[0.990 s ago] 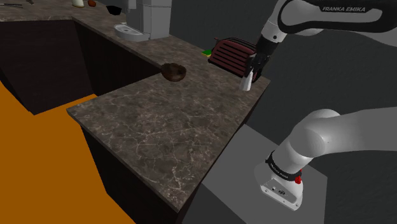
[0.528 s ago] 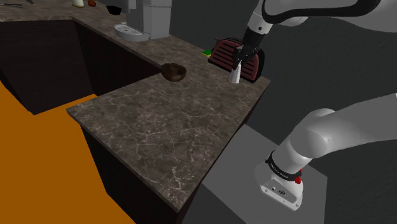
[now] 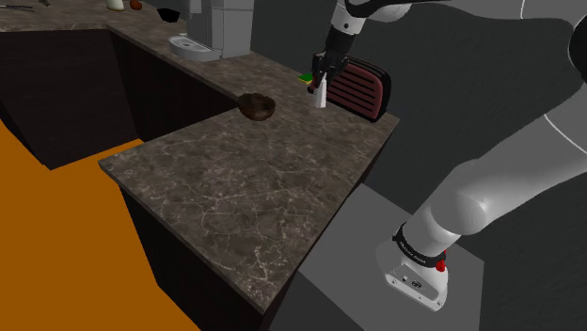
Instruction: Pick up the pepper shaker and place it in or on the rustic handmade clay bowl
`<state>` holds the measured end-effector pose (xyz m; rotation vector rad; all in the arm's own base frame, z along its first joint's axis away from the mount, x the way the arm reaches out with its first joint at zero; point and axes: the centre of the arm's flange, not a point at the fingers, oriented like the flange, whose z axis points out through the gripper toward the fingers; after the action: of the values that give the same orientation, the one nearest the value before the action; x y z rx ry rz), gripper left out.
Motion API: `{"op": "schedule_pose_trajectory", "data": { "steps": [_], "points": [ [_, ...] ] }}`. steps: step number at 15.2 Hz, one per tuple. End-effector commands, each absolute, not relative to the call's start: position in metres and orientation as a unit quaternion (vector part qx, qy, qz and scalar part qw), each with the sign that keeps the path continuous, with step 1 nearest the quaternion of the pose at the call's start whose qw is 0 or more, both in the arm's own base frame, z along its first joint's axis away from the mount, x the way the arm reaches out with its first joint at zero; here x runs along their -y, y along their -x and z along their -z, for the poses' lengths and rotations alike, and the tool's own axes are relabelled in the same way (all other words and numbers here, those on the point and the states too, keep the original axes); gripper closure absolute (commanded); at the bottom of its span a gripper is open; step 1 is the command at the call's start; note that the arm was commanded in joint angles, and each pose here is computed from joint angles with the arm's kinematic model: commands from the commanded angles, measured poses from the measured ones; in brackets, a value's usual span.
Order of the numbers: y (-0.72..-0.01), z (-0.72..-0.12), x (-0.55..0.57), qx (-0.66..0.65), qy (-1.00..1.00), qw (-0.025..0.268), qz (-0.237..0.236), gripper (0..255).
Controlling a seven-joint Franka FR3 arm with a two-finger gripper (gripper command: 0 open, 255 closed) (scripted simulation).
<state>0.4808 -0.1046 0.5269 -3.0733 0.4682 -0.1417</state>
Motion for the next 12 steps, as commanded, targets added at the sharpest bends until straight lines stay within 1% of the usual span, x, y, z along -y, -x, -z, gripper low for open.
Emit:
{"op": "schedule_pose_trajectory", "data": {
  "steps": [1, 12],
  "points": [
    [-0.506, -0.53, 0.1, -0.151, 0.987, 0.015, 0.045, 255],
    [-0.65, -0.538, 0.081, -0.151, 0.987, 0.015, 0.045, 255]
  ]
}}
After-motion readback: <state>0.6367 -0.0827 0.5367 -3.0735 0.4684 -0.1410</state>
